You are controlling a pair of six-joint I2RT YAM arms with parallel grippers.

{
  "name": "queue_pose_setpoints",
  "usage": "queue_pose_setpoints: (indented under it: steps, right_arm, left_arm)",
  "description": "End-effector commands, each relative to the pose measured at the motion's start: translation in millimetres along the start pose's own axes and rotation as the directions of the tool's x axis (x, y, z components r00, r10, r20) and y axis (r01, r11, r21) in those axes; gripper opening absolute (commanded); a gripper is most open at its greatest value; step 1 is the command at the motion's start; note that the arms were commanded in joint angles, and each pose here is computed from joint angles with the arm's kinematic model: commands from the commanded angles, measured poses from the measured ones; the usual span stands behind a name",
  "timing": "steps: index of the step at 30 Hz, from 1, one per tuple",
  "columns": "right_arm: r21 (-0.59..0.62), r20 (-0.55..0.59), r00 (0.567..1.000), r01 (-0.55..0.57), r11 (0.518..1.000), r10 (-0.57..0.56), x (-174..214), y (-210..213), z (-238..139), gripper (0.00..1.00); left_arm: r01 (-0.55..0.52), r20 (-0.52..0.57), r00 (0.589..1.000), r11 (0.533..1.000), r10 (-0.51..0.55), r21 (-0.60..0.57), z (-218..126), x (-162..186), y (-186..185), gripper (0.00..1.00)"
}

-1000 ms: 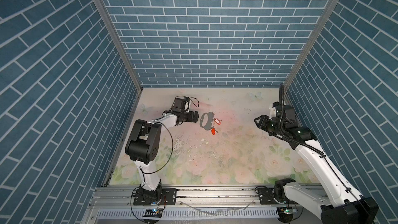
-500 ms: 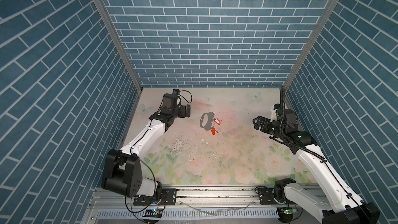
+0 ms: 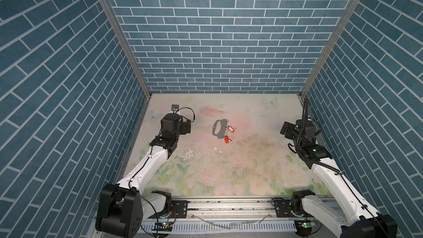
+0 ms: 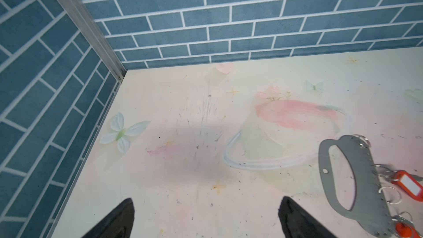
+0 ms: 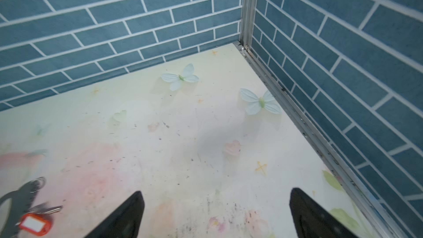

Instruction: Put the keys on the keyring

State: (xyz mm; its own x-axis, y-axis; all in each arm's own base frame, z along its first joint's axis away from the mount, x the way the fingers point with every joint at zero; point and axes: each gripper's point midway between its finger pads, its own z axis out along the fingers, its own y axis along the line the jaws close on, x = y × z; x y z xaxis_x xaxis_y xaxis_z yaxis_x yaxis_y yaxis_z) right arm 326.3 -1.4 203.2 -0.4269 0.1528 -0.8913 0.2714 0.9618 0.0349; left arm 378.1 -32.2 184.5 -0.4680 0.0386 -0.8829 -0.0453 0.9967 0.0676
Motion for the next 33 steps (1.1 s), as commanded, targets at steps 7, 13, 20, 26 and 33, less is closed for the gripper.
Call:
queue_pose_setpoints:
  steps: [7,13,20,26,33]
  right_arm:
    - [0.066,0.167,0.98,0.099,0.993,-0.109,5,-26,29,0.99]
    - [-0.004,0.148,0.985,0.084,0.996,-0.082,24,-26,49,0.99]
    - [-0.058,0.159,0.985,0.07,0.996,-0.06,36,-31,72,0.99]
    - [-0.156,0.162,0.986,0.071,0.985,-0.045,55,-19,94,0.99]
    - [-0.29,0.088,0.99,0.135,0.947,-0.114,74,7,112,0.99]
  left_arm:
    - [0.019,0.163,0.986,0.999,-0.012,-0.046,11,12,24,0.99]
    - [-0.017,0.209,0.977,0.99,0.047,-0.143,13,38,41,0.99]
    - [-0.031,0.223,0.974,0.999,0.04,-0.041,44,72,31,0.99]
    - [-0.036,0.124,0.991,0.999,0.04,-0.038,60,74,32,0.99]
    - [-0.022,0.125,0.992,0.998,0.03,-0.062,59,74,36,0.99]
